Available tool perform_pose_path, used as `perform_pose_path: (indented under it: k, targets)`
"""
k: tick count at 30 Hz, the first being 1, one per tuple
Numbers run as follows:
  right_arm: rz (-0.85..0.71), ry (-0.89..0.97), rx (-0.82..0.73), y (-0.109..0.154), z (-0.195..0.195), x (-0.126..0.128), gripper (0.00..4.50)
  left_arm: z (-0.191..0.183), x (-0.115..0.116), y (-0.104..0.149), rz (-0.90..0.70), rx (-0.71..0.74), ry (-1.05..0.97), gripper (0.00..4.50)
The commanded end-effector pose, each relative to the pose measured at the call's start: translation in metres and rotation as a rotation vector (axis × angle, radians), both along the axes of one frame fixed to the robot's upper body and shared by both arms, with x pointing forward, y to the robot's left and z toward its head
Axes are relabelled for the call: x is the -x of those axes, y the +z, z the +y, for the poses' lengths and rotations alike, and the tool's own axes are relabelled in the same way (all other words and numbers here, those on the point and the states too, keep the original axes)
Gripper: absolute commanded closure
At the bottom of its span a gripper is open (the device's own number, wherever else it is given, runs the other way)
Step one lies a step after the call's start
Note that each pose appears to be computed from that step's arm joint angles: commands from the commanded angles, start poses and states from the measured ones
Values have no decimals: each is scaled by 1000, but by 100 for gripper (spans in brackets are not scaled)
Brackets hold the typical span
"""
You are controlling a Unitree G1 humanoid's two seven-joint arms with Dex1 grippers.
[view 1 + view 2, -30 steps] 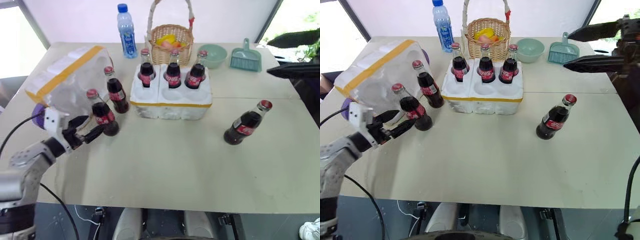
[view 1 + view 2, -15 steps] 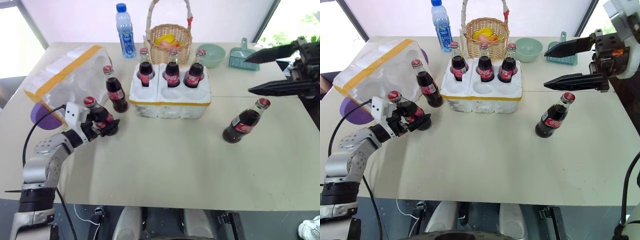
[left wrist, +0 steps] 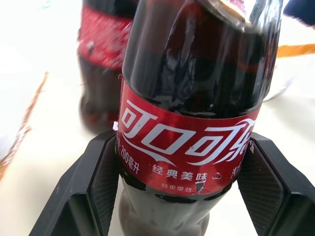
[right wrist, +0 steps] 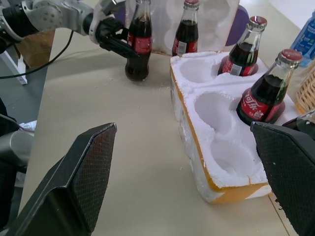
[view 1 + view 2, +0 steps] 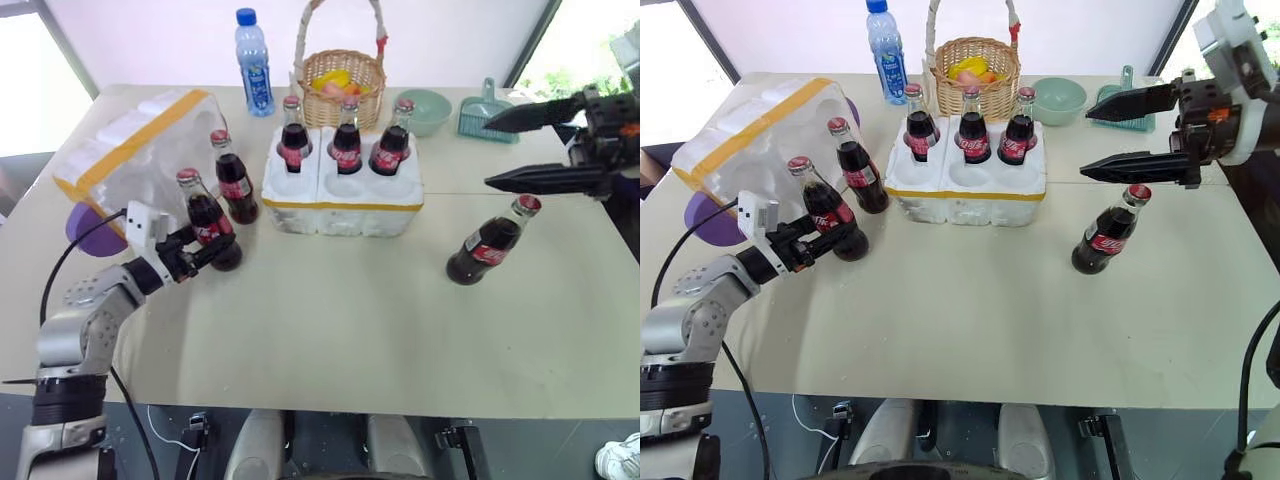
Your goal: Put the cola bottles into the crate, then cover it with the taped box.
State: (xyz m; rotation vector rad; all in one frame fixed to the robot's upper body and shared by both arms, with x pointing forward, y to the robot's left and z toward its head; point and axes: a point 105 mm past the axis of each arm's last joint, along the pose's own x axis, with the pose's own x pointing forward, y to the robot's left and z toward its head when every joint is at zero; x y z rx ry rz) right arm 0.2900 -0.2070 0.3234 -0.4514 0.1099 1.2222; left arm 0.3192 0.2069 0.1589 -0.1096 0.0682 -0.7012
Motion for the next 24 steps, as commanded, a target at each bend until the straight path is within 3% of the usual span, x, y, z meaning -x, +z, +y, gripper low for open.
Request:
perform_pose_path:
  k: [1, 4, 7, 13, 18, 24]
  targets:
    - [-57, 17, -2, 9, 2, 5, 0, -28, 27, 55, -113, 35, -218, 172]
    - [-57, 15, 2, 7, 3, 4, 0, -53, 43, 73, -117, 37, -378, 172]
    - [-59, 6, 11, 5, 4, 2, 0, -78, 41, 98, -180, 84, -458, 172]
    - [-72, -14, 4, 2, 6, -4, 0, -129, -13, 134, -338, 102, -345, 172]
    - [-91, -35, 12, -3, 8, -7, 0, -163, -58, 134, -367, 70, -237, 172]
    - [-114, -85, -1, -4, 4, -11, 0, -188, -78, 107, -329, -35, -233, 172]
